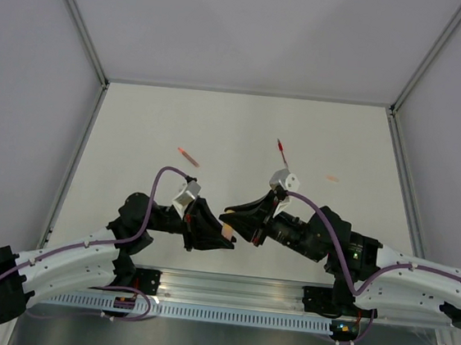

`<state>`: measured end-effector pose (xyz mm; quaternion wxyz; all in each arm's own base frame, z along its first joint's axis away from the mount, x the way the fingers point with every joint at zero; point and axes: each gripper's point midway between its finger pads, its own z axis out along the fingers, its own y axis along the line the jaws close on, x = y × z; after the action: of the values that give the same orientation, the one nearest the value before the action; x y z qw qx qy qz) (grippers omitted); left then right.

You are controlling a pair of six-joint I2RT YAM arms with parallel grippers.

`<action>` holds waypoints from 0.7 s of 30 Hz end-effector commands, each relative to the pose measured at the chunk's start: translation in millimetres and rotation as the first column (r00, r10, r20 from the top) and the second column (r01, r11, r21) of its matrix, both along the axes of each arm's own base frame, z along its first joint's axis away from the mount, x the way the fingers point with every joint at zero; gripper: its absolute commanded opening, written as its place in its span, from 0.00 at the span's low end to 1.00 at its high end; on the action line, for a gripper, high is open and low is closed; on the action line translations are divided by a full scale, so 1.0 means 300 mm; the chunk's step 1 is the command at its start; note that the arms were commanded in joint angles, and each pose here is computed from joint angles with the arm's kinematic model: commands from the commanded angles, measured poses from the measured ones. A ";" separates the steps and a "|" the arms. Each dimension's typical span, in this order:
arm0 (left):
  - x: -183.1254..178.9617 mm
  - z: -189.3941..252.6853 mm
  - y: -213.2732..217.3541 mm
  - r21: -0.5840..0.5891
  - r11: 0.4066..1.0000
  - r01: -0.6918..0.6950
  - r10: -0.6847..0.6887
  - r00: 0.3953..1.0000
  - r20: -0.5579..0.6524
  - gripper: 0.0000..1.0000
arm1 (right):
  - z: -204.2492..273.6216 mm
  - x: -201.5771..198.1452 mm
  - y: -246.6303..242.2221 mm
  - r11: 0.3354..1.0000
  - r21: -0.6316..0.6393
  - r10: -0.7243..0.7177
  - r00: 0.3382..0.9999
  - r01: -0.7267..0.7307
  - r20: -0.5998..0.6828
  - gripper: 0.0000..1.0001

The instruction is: Insert the pens into the pen caps

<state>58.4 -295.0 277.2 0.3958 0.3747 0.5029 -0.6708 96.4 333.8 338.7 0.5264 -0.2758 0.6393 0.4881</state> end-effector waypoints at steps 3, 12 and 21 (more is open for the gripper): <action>0.100 0.229 0.004 -0.178 0.971 -0.158 0.158 0.987 -0.015 0.02 | -0.224 -0.071 -0.004 0.979 -0.178 0.083 0.992 -0.099 -0.096 0.00; 0.177 0.251 -0.025 -0.161 0.956 -0.245 0.237 0.969 -0.072 0.02 | -0.283 -0.090 -0.009 0.984 -0.142 0.088 0.982 -0.112 -0.166 0.00; 0.219 0.280 -0.026 -0.166 0.938 -0.305 0.298 0.952 -0.065 0.02 | -0.343 -0.130 -0.001 0.976 -0.128 0.148 0.970 -0.174 -0.192 0.00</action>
<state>69.5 -307.6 267.2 0.3585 0.3496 0.5580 -0.6617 110.1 324.3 322.3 0.5350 -0.2050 0.6406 0.5112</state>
